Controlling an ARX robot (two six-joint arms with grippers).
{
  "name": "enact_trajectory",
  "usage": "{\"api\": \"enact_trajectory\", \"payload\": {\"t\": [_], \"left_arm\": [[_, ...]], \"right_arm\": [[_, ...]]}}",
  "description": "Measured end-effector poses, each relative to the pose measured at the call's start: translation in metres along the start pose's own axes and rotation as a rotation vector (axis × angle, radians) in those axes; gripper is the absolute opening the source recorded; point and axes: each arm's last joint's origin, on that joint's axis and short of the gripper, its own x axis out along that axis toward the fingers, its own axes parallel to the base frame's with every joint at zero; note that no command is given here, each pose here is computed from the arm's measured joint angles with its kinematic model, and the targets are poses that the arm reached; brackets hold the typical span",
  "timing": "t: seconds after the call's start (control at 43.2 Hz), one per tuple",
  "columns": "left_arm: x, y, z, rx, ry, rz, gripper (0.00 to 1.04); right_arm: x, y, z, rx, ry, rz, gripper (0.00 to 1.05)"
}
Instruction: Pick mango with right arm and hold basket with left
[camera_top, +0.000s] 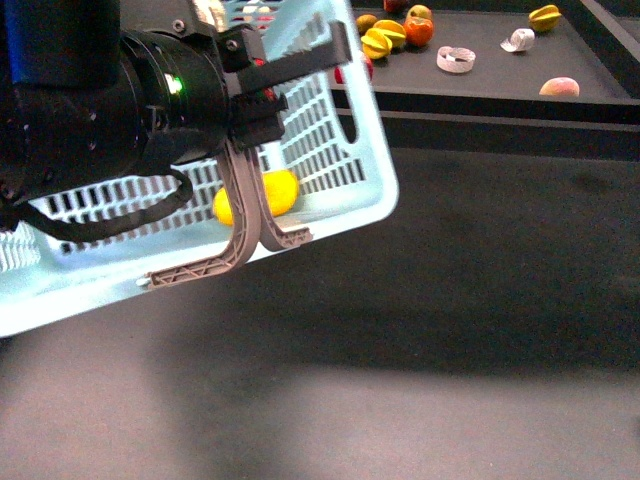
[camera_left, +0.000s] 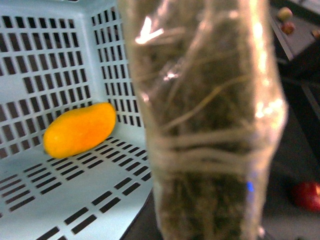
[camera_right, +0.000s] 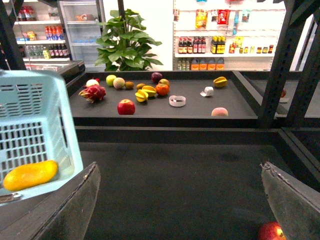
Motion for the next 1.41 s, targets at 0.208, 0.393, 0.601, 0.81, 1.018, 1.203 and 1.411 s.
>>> {"api": "enact_trajectory", "payload": {"t": [0.208,0.393,0.601,0.81,1.018,1.203,1.411], "left_arm": [[0.022,0.019,0.016,-0.315,-0.027,0.163,0.07],[0.051,0.044,0.027,-0.665,-0.088,0.264,0.07],[0.089,0.057,0.017,-0.976,-0.094,0.317,0.07],[0.106,0.069,0.014,-1.074,-0.181,0.332,0.07],[0.109,0.075,0.016,-1.093,-0.209,0.343,0.16],[0.081,0.072,0.024,-0.995,-0.171,0.376,0.65],[0.031,0.072,0.046,-0.89,-0.19,0.328,0.95]], "right_arm": [[0.0,0.0,0.0,0.0,0.0,0.0,0.96],[0.0,0.0,0.0,0.0,0.0,0.001,0.96],[0.0,0.0,0.0,0.0,0.001,0.0,0.96],[0.0,0.0,0.0,0.0,0.001,0.001,0.96],[0.0,0.0,0.0,0.0,0.001,0.0,0.96],[0.0,0.0,0.0,0.0,0.001,0.001,0.96],[0.0,0.0,0.0,0.0,0.001,0.0,0.96]]}}
